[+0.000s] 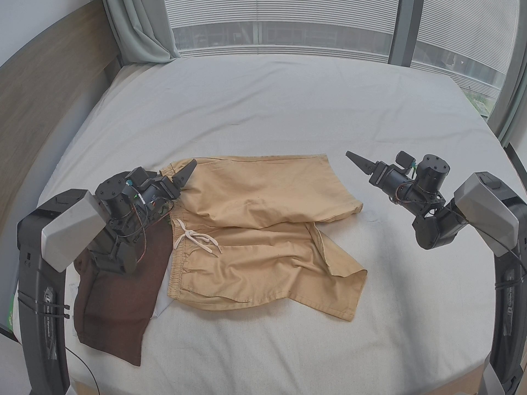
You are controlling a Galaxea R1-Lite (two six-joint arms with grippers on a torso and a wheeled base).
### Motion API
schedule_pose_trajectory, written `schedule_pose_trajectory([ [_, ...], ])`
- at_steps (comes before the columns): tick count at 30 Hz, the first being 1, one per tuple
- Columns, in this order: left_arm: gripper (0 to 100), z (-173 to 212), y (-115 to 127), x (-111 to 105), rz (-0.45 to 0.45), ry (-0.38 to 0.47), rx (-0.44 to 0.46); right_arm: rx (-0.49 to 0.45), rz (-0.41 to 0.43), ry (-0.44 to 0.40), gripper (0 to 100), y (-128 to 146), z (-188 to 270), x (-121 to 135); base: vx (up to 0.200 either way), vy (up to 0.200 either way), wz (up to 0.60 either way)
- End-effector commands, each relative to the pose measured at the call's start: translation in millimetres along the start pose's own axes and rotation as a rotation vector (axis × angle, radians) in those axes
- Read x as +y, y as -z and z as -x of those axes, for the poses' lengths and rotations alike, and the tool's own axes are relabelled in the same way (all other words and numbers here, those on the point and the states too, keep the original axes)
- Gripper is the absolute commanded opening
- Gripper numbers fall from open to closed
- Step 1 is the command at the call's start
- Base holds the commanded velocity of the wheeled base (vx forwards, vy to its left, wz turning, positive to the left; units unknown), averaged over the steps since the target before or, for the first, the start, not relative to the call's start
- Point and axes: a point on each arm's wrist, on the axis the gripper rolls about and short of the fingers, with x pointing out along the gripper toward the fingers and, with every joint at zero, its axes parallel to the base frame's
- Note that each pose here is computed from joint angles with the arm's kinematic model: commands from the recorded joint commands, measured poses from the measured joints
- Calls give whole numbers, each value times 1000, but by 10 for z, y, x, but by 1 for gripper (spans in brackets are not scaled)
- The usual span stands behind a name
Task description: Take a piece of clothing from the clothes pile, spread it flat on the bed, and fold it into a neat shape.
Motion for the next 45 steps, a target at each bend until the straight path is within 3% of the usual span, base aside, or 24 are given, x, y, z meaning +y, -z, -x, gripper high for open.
schedule_pose_trajectory([
  [1,100,445,-289,-336,23,-21,78,19,112,-27,100,-53,370,446,0,0,0],
  [4,100,781,-395,-499,46,1,156,52,189,-21,100,98,540,492,0,0,0],
  [10,100,1247,-572,-680,52,31,226,88,257,-28,100,294,733,580,0,0,0],
  [11,100,1404,-638,-762,59,75,254,133,321,-34,100,390,817,605,0,0,0],
  [13,100,1500,-653,-770,65,91,275,157,346,-41,100,440,857,613,0,0,0],
  [16,100,1562,-639,-785,58,103,295,188,344,-50,100,506,902,634,0,0,0],
  [24,100,1555,-607,-762,-74,120,297,253,335,-57,100,706,945,652,0,0,0],
  [45,100,1526,-529,-788,-113,139,314,414,339,-117,100,1146,1089,580,0,0,0],
])
